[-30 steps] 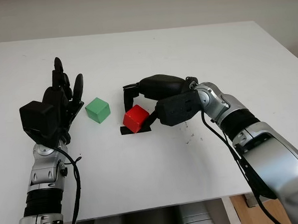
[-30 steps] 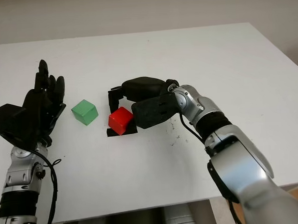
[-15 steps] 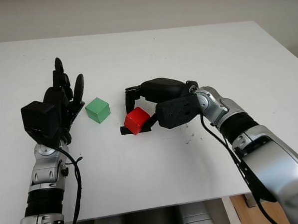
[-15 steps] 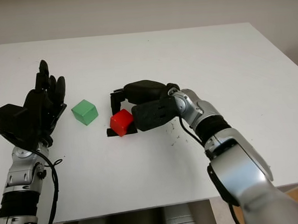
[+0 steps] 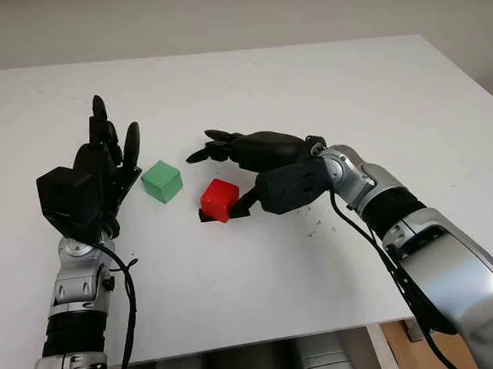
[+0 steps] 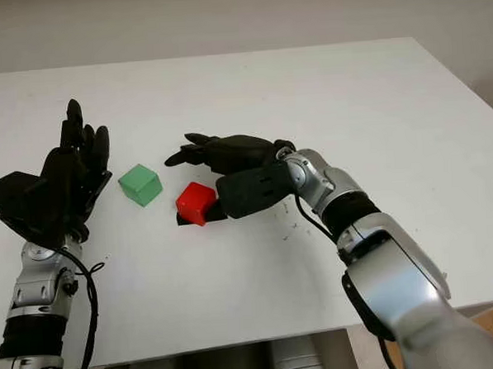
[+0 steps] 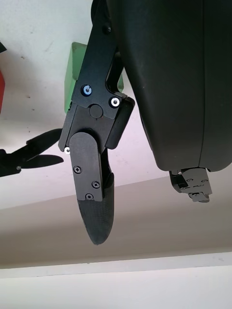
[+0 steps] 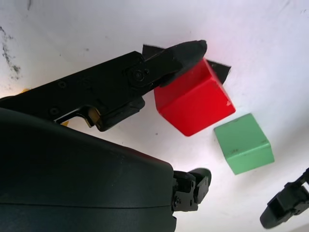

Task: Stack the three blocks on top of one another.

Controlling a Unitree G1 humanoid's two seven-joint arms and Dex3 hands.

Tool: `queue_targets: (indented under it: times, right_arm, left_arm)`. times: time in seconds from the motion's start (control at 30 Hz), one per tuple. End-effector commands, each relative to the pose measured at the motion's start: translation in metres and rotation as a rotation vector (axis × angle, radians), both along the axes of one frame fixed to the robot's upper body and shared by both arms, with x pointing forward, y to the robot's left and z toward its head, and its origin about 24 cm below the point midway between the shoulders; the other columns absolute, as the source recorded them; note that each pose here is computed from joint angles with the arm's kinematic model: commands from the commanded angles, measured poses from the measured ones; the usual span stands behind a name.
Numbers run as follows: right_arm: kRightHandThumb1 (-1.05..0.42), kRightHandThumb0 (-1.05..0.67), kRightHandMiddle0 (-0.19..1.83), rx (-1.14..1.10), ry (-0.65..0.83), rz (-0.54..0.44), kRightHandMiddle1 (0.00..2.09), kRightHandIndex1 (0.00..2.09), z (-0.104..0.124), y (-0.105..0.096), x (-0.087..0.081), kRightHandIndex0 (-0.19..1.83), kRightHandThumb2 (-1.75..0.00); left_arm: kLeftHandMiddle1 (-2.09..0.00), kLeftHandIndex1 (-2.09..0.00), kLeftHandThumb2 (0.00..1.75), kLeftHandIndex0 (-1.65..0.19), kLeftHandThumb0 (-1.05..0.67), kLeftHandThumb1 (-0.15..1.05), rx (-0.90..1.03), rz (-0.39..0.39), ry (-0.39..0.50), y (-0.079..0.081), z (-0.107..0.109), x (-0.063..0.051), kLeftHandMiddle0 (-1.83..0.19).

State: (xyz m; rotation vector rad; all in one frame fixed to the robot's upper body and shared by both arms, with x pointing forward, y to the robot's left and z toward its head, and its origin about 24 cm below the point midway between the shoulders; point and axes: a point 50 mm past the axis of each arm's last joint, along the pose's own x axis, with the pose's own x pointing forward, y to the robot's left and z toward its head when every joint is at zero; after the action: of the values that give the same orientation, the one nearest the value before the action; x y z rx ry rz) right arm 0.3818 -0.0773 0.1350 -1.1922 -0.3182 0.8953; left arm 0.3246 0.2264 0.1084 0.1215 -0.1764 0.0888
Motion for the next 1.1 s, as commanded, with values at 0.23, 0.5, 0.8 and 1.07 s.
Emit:
queue_targets:
  times: [0.23,0.5,0.8,1.07]
  right_arm:
    - [-0.91,-0.85,-0.15,0.169,-0.014,0.018,0.16,0.01,0.062,-0.028,0.004,-0.19,-0.05]
    - [-0.86,-0.63,0.26,0.324,-0.235,-0.067,0.35,0.25,0.108,-0.072,-0.005,0.29,-0.05]
    - [-0.86,-0.57,0.22,0.153,-0.379,-0.194,0.71,0.4,0.111,-0.105,0.001,0.36,-0.06]
    - [-0.82,-0.56,0.33,-0.233,-0.434,-0.187,0.32,0.22,0.09,-0.109,0.007,0.33,-0.05]
  left_arm:
    - [0.0,0.0,0.51,0.19,-0.76,1.05,0.002,-0.001,-0.024,-0.001,0.005,-0.001,0.19]
    - [0.0,0.0,0.5,0.19,-0.76,1.05,0.002,-0.003,-0.021,-0.001,0.005,0.001,0.19]
    - [0.0,0.0,0.51,0.19,-0.77,1.05,0.012,-0.013,-0.031,0.0,0.007,0.005,0.19]
    - [0.0,0.0,0.5,0.19,-0.74,1.05,0.001,-0.02,-0.032,-0.001,0.009,0.008,0.19]
